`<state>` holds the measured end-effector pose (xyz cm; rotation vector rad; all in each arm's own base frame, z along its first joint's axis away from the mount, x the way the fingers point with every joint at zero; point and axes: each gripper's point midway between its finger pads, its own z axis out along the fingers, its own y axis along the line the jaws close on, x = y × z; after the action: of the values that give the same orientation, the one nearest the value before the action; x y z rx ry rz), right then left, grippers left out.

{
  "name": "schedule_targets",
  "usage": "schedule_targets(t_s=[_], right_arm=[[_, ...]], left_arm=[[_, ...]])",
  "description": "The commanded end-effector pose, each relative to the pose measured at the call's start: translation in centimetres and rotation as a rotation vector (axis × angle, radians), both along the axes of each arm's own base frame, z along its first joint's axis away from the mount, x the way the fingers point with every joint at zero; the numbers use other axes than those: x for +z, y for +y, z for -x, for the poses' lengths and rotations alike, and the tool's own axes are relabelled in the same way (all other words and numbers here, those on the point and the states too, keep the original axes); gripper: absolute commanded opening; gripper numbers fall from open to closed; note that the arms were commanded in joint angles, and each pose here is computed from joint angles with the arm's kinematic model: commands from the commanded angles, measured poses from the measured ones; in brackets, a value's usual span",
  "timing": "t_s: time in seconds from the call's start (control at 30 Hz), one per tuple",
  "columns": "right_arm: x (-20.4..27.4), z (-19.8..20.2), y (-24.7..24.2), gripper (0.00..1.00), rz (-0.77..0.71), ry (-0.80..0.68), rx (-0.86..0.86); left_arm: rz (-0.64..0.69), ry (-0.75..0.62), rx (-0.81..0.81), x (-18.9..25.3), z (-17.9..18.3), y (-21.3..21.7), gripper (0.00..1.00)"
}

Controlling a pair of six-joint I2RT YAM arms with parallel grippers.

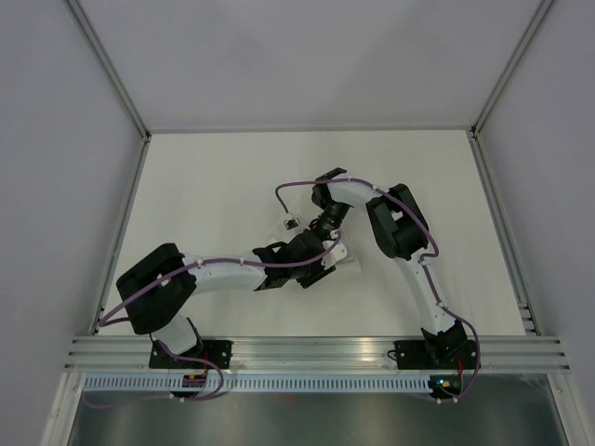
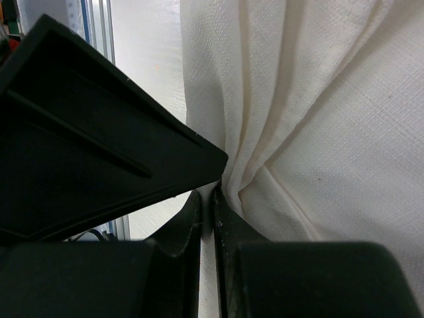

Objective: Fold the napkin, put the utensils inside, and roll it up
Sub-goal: Roll the napkin at the center of the board.

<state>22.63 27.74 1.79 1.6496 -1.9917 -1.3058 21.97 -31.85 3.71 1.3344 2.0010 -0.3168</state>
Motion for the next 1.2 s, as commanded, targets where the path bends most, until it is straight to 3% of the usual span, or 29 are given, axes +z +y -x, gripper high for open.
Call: schedule_targets(t_s=[0.0,0.17,0.4,0.47,0.53,0.67,0.83,1.0,1.17], right_arm=[[-4.0,-0.4,-1.4,0.04,0.061,-0.058,0.085],[-4.1,-0.4,-1.4,0.04,0.063,-0.060,0.084],[-4.1,-0.7,-1.2,0.04,0.065,-0.067,0.066],[-4.1,-0.8,-1.1,0.05,0.068,-0.071,0.055],[-4.1,-0.9,-1.1,0.06,0.062,-0.073,0.043],[-3.4,-1.0,-0.9,0.13,0.046,-0.078,0.017],[-1.1,-2.3,-0.7,0.30,-0.022,-0.096,-0.097],[1.4,-6.1,-1.3,0.37,-0.110,-0.124,-0.311],[5.0,-11.6,-5.2,0.40,-0.198,-0.163,-0.597]], left_arm=[[-0.013,-0.038,0.013,0.0,-1.0,0.2,0.50],[0.021,-0.033,0.008,0.1,-1.2,-0.4,0.50],[0.005,0.078,-0.034,-1.3,0.1,-0.6,0.42],[-0.007,0.100,-0.034,-1.8,0.2,-0.6,0.36],[0.008,0.133,-0.021,-2.1,0.1,-0.7,0.18],[0.051,0.200,-0.009,-2.1,0.0,-0.6,0.04],[0.140,0.290,-0.045,-1.7,0.3,-1.0,0.02],[0.214,0.315,-0.091,-1.2,0.2,-1.6,0.02],[0.262,0.368,-0.130,-1.8,0.1,-2.0,0.02]])
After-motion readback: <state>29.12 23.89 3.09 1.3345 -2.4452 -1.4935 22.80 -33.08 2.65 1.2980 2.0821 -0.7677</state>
